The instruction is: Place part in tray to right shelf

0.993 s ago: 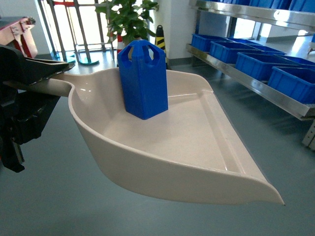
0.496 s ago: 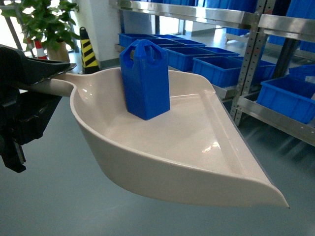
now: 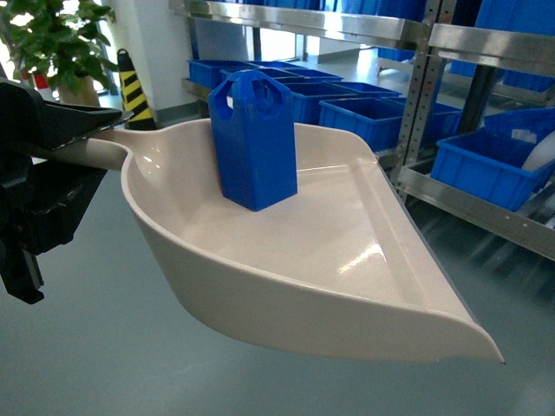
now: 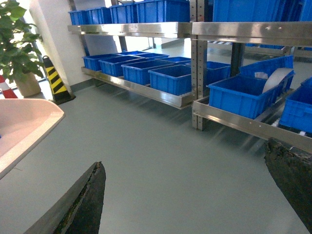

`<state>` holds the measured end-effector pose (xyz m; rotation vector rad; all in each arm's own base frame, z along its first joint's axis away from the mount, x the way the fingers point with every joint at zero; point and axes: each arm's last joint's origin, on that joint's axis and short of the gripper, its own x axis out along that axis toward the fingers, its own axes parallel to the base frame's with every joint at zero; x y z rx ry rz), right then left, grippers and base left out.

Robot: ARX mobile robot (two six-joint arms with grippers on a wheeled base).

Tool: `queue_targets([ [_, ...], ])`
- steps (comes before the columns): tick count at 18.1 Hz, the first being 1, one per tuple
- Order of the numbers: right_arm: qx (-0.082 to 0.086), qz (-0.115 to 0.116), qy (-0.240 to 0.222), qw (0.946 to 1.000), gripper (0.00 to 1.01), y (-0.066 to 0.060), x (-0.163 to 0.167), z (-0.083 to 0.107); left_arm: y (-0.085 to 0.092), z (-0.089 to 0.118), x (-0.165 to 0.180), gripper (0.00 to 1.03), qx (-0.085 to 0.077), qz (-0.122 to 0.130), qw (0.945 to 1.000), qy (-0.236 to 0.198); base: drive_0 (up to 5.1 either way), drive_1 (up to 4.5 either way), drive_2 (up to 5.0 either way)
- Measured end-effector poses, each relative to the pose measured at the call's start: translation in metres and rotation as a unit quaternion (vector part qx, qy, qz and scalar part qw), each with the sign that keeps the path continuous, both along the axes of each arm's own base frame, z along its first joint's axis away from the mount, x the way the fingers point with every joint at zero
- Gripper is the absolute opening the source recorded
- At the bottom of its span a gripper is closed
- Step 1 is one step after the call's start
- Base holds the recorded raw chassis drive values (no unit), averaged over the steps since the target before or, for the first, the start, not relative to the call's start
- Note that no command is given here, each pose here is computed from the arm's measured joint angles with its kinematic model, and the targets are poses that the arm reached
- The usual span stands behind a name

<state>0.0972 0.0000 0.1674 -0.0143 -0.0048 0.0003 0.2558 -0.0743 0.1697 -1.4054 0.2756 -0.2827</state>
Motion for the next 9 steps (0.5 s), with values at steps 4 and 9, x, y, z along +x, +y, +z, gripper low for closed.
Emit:
queue_targets([
  [4,0.000,0.000,0.000,1.0000,0.98,0.0000,0.0000,0.0000,0.0000,0.0000,0.0000,0.15,0.000,0.000,1.0000,0.000,-1.5,-1.51,-1.5],
  [9,0.000,0.000,0.000,1.0000,0.98,0.0000,0.0000,0.0000,0.0000,0.0000,0.0000,0.15,0.000,0.000,1.0000,0.000,-1.6,-1.58,-1.6],
])
